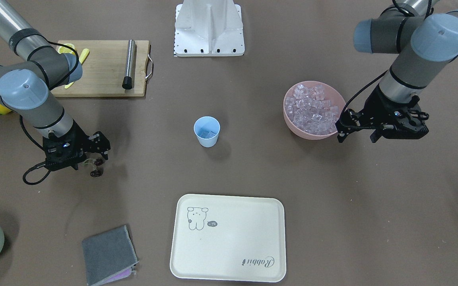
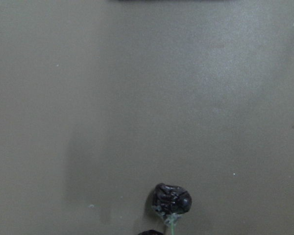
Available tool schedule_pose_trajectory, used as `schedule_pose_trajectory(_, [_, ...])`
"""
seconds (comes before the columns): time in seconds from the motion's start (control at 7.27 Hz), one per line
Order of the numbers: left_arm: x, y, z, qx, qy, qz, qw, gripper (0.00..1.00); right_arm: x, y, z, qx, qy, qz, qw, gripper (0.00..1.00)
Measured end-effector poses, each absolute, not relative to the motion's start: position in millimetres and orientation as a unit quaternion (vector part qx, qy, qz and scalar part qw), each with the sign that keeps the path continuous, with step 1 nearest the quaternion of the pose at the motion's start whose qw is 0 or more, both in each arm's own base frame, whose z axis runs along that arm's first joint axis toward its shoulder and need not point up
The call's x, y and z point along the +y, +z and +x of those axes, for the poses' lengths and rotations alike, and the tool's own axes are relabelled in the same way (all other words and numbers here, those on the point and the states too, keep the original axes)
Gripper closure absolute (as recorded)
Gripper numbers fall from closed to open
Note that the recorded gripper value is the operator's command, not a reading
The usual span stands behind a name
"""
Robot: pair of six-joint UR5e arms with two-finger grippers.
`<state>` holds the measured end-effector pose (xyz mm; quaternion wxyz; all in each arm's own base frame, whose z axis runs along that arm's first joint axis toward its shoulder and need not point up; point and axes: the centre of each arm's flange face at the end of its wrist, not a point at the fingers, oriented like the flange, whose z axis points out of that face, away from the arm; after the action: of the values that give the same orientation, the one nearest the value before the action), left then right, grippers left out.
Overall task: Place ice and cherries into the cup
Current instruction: 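Lower the right gripper onto the cherry stems and close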
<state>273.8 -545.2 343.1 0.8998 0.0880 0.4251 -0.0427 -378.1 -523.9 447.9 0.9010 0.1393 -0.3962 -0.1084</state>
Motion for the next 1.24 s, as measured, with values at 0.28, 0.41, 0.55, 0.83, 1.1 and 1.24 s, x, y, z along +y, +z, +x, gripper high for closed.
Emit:
schedule_pose_trajectory(0.28, [-544.8,343.0,273.6,0.425,-0.043,0.088,0.900,0.03,-521.7,452.2,-378.8,-0.393,-0.108,0.139,0.902,0.59])
schedule_pose_trajectory(0.41, [-544.4,343.0,273.3,0.425,-0.043,0.088,0.900,0.03,-521.0,452.7,-379.9,-0.392,-0.109,0.140,0.903,0.78])
schedule_pose_trajectory(0.55, [-544.0,342.0,273.0,0.426,-0.046,0.088,0.899,0.03,-520.8,453.3,-380.4,-0.391,-0.108,0.142,0.903,0.86])
schedule_pose_trajectory(0.83, [-544.0,341.1,273.0,0.427,-0.051,0.085,0.899,0.03,-520.8,453.2,-380.9,-0.389,-0.108,0.146,0.903,0.93])
schedule_pose_trajectory(1.1, [-543.8,339.6,272.9,0.429,-0.053,0.086,0.898,0.03,-520.6,454.6,-381.1,-0.388,-0.107,0.145,0.904,0.98])
schedule_pose_trajectory(1.24, [-543.7,338.9,273.1,0.429,-0.054,0.086,0.897,0.03,-520.6,453.9,-380.8,-0.388,-0.107,0.145,0.904,1.00])
